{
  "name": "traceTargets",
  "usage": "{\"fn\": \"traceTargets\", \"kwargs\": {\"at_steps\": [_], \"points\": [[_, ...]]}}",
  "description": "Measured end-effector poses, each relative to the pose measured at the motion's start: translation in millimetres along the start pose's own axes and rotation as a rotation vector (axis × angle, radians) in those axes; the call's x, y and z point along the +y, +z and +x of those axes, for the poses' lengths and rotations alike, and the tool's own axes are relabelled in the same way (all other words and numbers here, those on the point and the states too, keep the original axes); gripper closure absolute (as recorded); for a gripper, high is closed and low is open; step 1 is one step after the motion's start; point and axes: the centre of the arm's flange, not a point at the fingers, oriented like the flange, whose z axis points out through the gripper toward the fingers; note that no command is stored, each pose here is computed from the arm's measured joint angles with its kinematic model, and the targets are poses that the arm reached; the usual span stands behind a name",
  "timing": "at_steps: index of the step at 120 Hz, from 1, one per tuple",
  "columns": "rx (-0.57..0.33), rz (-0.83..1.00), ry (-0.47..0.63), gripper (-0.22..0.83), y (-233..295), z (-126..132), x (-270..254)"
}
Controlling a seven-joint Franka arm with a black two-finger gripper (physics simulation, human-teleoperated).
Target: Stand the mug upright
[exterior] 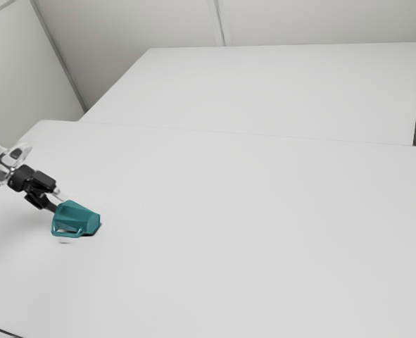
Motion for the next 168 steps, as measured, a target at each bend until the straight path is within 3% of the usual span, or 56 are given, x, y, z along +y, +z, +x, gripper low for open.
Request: {"fn": "traceTargets", "kwargs": {"at_steps": [74,80,99,113,133,168], "points": [[-0.001,-0.083,0.023,0.00,35.4,-2.0,-2.1],[0.001,-0.092,0.028,0.06,37.7,-0.4,-0.5],[0.005,-0.105,0.041,0.46,37.8,2.2,3.8],[0.008,-0.110,0.047,0.62,36.3,2.3,6.0],[0.021,-0.105,0.104,0.72,27.9,16.6,29.6],[0.035,-0.089,0.216,0.75,17.9,43.5,84.5]]}}
